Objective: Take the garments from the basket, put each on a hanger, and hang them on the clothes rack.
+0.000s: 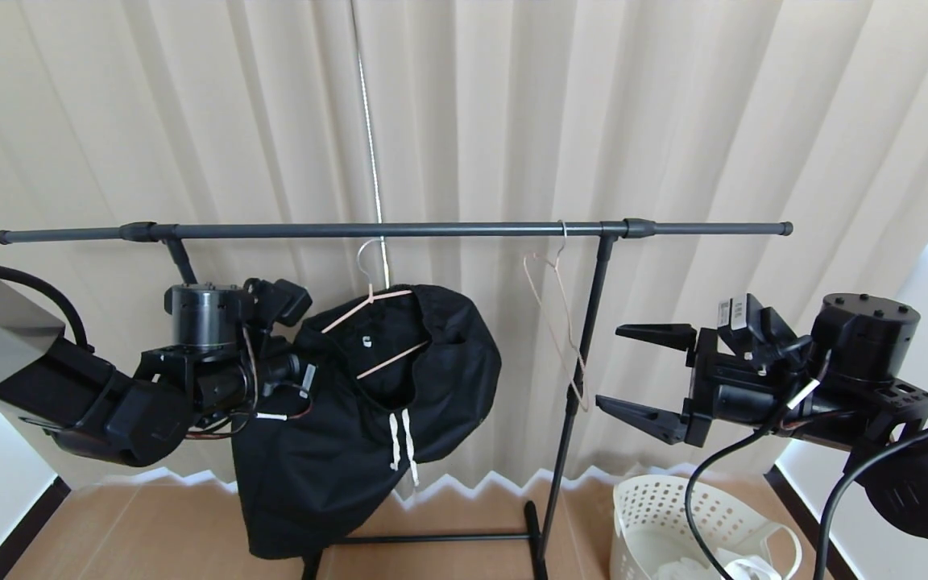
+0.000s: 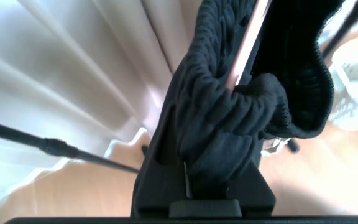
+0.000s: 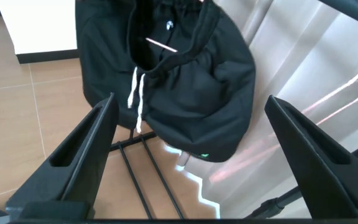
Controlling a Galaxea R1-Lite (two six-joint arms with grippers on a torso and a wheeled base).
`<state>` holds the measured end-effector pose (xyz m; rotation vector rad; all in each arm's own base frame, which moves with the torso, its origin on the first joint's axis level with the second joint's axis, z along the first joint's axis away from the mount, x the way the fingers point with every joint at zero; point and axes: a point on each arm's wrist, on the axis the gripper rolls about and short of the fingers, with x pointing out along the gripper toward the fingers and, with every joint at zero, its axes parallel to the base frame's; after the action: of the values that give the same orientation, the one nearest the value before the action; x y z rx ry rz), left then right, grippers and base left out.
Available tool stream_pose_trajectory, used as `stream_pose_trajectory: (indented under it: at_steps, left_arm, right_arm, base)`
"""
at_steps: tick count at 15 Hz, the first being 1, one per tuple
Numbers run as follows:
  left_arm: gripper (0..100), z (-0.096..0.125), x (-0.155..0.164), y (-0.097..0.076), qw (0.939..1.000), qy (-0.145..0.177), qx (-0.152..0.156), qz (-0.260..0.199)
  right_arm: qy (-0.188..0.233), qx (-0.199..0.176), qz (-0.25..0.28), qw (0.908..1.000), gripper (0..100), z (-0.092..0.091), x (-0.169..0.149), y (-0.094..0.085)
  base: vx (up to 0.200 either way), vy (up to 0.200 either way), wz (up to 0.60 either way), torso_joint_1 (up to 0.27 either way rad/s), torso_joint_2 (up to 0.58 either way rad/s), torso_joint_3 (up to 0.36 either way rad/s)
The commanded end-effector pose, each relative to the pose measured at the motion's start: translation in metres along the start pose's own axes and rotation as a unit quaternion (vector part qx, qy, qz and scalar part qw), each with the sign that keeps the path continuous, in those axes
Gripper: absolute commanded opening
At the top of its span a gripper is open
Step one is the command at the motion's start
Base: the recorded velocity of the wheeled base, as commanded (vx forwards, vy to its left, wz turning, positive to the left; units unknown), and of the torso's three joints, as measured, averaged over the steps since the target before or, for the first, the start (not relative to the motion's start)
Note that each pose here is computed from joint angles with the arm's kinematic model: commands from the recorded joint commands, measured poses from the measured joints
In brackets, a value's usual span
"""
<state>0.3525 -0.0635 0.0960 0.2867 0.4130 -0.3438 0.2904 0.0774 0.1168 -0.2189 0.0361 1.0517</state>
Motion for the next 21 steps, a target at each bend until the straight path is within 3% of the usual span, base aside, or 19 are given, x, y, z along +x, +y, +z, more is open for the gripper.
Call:
stream_pose_trajectory:
  at_steps: [1,3,8,14,21]
  left_arm:
    - [0,0.01,0.014,0.004,0.9996,-0.018,-0.022,0.005]
    - [0,0.02,0.026,0.007,0.9984,-0.037,-0.042,0.006]
    - [0,0.031,0.061,0.003,0.9976,-0.059,-0.036,0.007]
    - [0,0.027,0.097,0.007,0.9968,-0.061,-0.037,0.036]
    - [0,0.022,0.111,0.009,0.9961,-0.057,-0.04,0.054]
  right_arm:
    - [0.0,0.0,0.0,1.0,100,0.0,0.0,0.0]
    - [0.0,0.0,0.0,1.0,100,0.0,0.0,0.0]
    - [0.003,0.004,0.001,1.0,100,-0.004,0.002,-0.001]
    - [0.003,0.003,0.001,1.0,100,-0.003,0.002,-0.001]
    - [0.007,0.007,0.002,1.0,100,-0.007,0.003,-0.001]
  base:
    - [0.0,0.0,0.0,0.0,0.0,0.0]
    - [0.0,0.0,0.0,0.0,0.0,0.0]
    - [0.0,0.0,0.0,0.0,0.0,0.0]
    - [0.0,0.0,0.0,0.0,0.0,0.0]
    - [0.0,0.0,0.0,0.0,0.0,0.0]
